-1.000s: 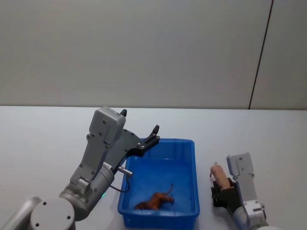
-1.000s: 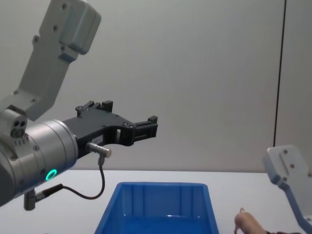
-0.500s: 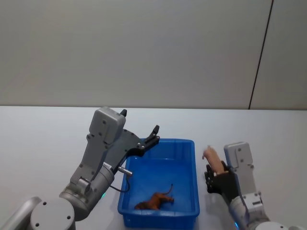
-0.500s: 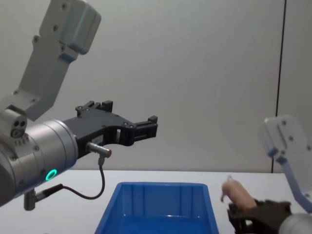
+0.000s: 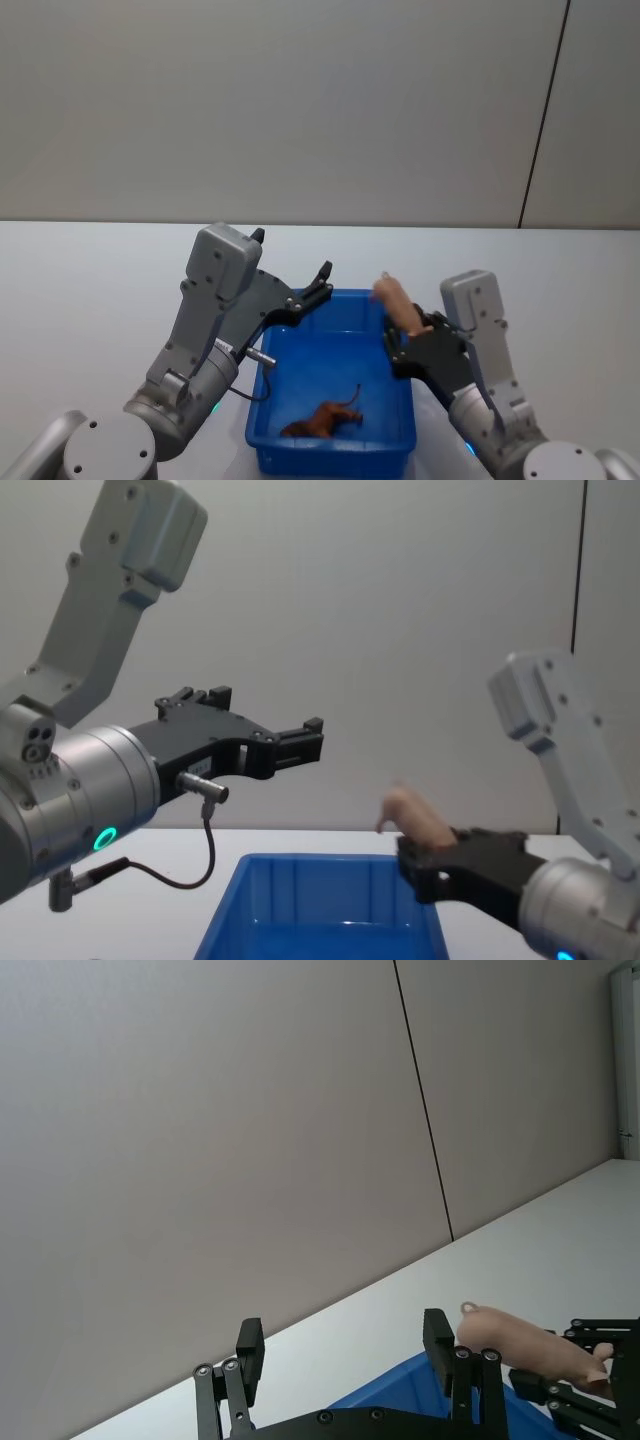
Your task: Pick up the two dolls from the table and place them into the box.
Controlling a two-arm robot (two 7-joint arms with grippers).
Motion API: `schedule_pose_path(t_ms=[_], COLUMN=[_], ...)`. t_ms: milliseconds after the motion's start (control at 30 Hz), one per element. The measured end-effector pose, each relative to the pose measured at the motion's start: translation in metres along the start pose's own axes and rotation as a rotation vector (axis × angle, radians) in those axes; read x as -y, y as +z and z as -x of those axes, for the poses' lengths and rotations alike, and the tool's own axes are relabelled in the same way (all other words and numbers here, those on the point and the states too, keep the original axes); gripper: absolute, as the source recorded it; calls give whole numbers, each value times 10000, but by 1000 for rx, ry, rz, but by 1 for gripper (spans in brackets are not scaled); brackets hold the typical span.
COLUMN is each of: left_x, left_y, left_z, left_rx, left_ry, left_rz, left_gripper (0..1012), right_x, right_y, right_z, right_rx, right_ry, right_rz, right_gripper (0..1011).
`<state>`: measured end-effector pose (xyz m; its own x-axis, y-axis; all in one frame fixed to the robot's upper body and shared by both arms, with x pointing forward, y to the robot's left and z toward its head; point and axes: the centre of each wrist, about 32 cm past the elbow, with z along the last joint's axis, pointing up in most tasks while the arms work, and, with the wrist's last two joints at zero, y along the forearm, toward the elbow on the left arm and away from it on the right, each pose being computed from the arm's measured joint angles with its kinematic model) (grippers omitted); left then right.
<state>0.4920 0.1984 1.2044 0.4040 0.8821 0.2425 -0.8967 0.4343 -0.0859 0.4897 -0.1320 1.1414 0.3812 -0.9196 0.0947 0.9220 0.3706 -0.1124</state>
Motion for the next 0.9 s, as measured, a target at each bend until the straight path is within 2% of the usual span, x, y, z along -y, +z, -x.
schedule_pose_path(t_ms=[200,300,333,367,433,533,633,667,700,733,900], left_x=[0,0,0,0,0,0,0,0,0,0,0], left_y=[0,0,0,0,0,0,0,0,0,0,0], left_z=[0,0,0,0,0,0,0,0,0,0,0], left_rx=[0,0,0,0,0,0,0,0,0,0,0], left_ry=[0,0,0,0,0,0,0,0,0,0,0], left_rz=[0,0,0,0,0,0,0,0,0,0,0], left_gripper=[1001,1001,1001,1002,1001,1001,1001,1001,1001,1002,1001], right_x=[-76,-117,-126,-136,-159,-187,-205,-207,-208,-208,-195], right_y=[79,105,110,114,127,140,151,153,153,154,159], right_z=[35,53,57,60,71,83,89,91,91,92,86], right_rx=[-15,-26,-29,-32,-39,-49,-56,-57,-59,-61,-63], right_ry=[87,126,133,141,156,169,173,173,173,171,150], right_rz=[-25,-27,-25,-24,-19,-10,-5,-4,-3,-2,-5], right_gripper=[376,481,481,541,577,717,771,825,825,886,986])
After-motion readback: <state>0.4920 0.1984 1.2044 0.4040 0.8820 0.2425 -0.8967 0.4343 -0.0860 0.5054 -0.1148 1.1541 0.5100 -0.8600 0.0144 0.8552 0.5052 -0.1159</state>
